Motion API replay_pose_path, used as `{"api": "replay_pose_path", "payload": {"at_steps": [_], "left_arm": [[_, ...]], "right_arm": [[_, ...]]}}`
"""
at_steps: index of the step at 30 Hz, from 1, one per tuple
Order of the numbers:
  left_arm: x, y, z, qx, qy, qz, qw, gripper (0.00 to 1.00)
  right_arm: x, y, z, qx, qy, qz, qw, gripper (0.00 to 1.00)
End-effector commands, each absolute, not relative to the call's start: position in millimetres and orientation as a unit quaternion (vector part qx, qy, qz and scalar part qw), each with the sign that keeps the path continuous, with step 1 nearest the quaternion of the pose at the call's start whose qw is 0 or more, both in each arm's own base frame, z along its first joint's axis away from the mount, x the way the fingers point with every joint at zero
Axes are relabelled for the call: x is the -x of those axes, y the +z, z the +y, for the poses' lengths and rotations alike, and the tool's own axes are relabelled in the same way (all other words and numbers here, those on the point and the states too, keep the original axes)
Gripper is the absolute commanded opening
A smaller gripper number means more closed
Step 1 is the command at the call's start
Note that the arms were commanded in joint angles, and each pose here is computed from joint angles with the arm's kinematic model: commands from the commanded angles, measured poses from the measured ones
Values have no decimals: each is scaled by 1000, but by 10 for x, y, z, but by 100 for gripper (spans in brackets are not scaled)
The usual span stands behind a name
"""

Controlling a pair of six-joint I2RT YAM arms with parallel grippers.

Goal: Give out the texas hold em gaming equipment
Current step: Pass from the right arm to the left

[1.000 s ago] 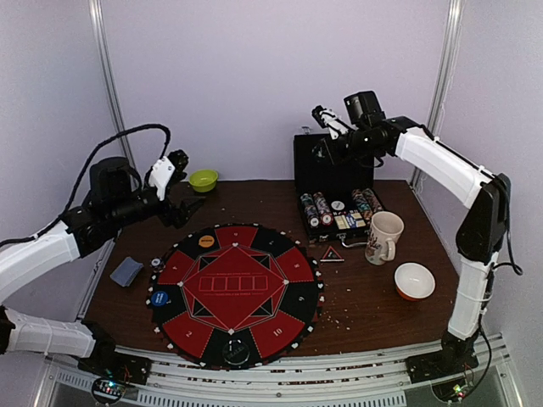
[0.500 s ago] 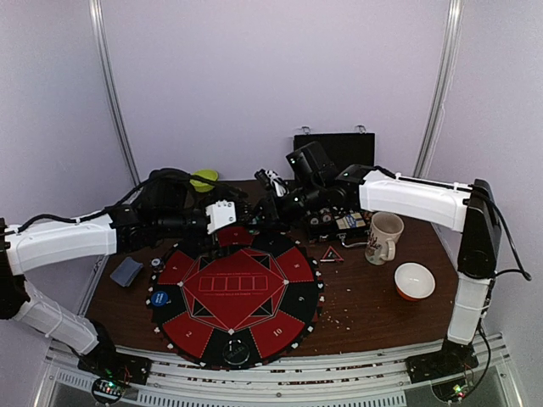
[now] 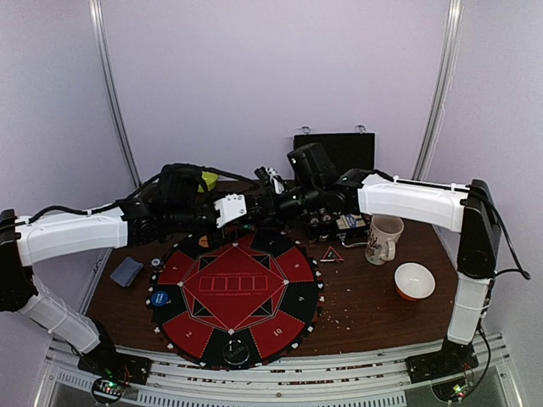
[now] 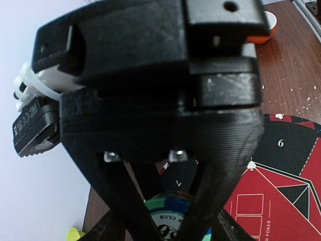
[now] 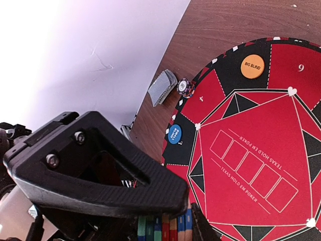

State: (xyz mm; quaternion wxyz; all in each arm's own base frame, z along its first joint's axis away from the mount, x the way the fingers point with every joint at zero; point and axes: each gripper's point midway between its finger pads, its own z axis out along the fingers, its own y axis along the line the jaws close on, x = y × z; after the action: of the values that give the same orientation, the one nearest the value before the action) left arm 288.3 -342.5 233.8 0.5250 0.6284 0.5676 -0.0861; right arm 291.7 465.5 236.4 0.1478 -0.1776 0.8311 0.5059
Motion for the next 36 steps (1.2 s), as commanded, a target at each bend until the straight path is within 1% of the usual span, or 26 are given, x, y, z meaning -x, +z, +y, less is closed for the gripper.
{"api": "replay_pose_path", "payload": {"at_steps": [1, 2, 4, 5, 6, 9, 10, 11, 12, 14, 15, 16, 17, 18, 20, 21, 24, 25, 27, 28, 30, 31, 36], "left_arm": [[-3005, 2427, -3443, -610, -68, 577, 539, 55], [-3025, 2431, -3440, -608, -64, 578, 540, 53], [-3037, 2442, -3436, -607, -61, 579, 541, 44], [-3037, 2453, -3435, -605, -61, 578, 543, 42], [-3037, 2463, -3436, -605, -62, 577, 545, 42], [-3007, 2478, -3456, -606, -71, 573, 547, 42], [-3000, 2487, -3462, -604, -75, 574, 548, 45], [-2989, 2500, -3473, -604, -81, 572, 549, 51], [-2984, 2505, -3479, -603, -84, 572, 549, 52], [-2983, 2509, -3483, -601, -86, 573, 550, 52], [-2988, 2513, -3482, -599, -86, 574, 551, 49], [-2989, 2517, -3483, -599, -87, 574, 552, 43], [-2990, 2529, -3483, -597, -88, 574, 553, 35], [-2984, 2543, -3486, -596, -90, 574, 555, 22], [-2962, 2552, -3493, -596, -97, 572, 555, 5], [-2948, 2556, -3497, -596, -100, 572, 555, 0], [-2931, 2536, -3487, -593, -107, 578, 550, 0], [-2937, 2515, -3480, -589, -107, 584, 547, 0], [-2979, 2468, -3446, -578, -103, 605, 538, 0], [-2993, 2423, -3424, -574, -100, 616, 530, 0], [-2989, 2292, -3381, -575, -94, 632, 511, 0], [-2987, 2245, -3360, -574, -93, 638, 505, 0], [-3019, 2028, -3273, -566, -84, 671, 471, 0]], "right_arm": [[-2899, 2498, 4746, 186, 528, 815, 152, 0], [-2901, 2495, 4746, 186, 527, 815, 152, 0], [-2903, 2499, 4747, 186, 527, 815, 152, 0], [-2905, 2484, 4749, 186, 526, 816, 151, 0], [-2905, 2487, 4750, 186, 527, 816, 151, 0], [-2908, 2474, 4758, 187, 526, 816, 150, 0], [-2913, 2472, 4761, 187, 526, 816, 150, 0], [-2916, 2470, 4767, 187, 526, 816, 150, 0], [-2919, 2479, 4771, 188, 526, 816, 150, 0], [-2928, 2493, 4781, 189, 526, 815, 152, 0], [-2925, 2509, 4789, 191, 527, 814, 152, 0], [-2931, 2508, 4792, 191, 527, 814, 153, 0], [-2930, 2506, 4794, 192, 527, 814, 152, 0], [-2934, 2495, 4792, 192, 525, 815, 152, 0], [-2929, 2488, 4791, 193, 525, 815, 150, 0], [-2929, 2485, 4788, 194, 524, 815, 151, 0], [-2941, 2460, 4774, 195, 519, 818, 155, 0], [-2946, 2437, 4771, 195, 515, 820, 155, 2], [-2981, 2408, 4749, 195, 508, 824, 160, 17], [-2992, 2403, 4739, 193, 507, 825, 160, 28], [-3011, 2393, 4733, 191, 507, 824, 163, 43], [-3028, 2386, 4730, 190, 507, 824, 165, 47], [-3120, 2366, 4703, 187, 505, 825, 173, 56]]}}
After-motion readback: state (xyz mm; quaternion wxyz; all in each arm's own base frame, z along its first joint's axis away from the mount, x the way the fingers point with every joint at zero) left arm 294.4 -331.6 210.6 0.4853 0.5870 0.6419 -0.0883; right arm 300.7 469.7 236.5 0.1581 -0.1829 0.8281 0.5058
